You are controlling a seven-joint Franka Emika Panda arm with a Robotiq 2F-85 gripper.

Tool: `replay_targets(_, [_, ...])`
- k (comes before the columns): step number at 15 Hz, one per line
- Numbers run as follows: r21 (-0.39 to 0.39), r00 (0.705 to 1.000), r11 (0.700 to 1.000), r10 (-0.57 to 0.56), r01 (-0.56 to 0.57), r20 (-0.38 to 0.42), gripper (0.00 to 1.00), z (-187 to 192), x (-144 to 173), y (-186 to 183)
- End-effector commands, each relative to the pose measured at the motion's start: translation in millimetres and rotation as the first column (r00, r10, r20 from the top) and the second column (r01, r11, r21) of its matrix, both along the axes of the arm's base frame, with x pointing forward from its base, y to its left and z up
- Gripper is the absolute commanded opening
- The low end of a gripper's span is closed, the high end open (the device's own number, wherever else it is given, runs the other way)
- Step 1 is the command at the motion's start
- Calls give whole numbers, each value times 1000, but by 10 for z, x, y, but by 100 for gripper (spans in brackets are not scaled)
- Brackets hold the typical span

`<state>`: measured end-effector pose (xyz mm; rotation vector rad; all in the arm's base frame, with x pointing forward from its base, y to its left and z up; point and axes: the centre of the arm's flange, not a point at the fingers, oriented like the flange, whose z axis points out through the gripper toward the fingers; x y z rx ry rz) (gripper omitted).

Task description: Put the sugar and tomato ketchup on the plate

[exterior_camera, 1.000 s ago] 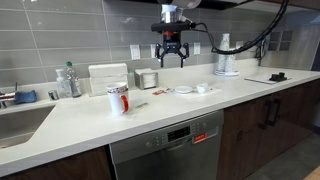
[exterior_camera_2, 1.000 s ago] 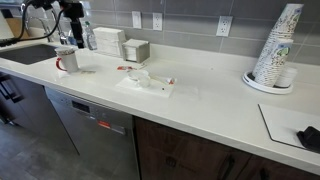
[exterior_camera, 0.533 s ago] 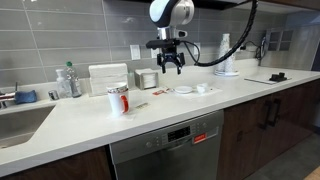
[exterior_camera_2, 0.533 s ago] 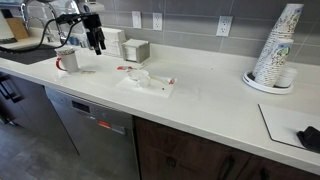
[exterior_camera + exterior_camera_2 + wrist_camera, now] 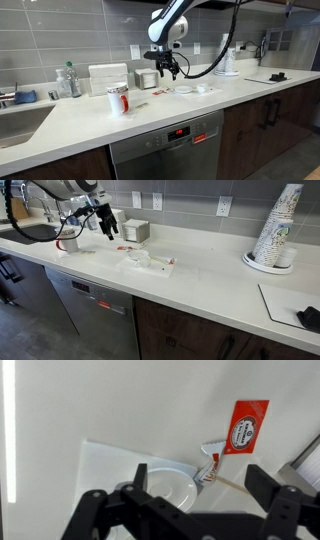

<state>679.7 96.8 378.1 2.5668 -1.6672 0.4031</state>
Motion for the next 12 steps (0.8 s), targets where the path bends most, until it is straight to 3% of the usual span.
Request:
replay_targets(1, [-49,1000,999,-19,21,25,100,-287,208,82])
replay_targets(6, [-69,1000,998,13,-12,23,100,-647,322,105])
replay_targets(7, [-51,1000,999,18,-18,2,100,-514,198,91])
replay_targets(12, [-53,1000,998,19,-19,6,100,-620,260,90])
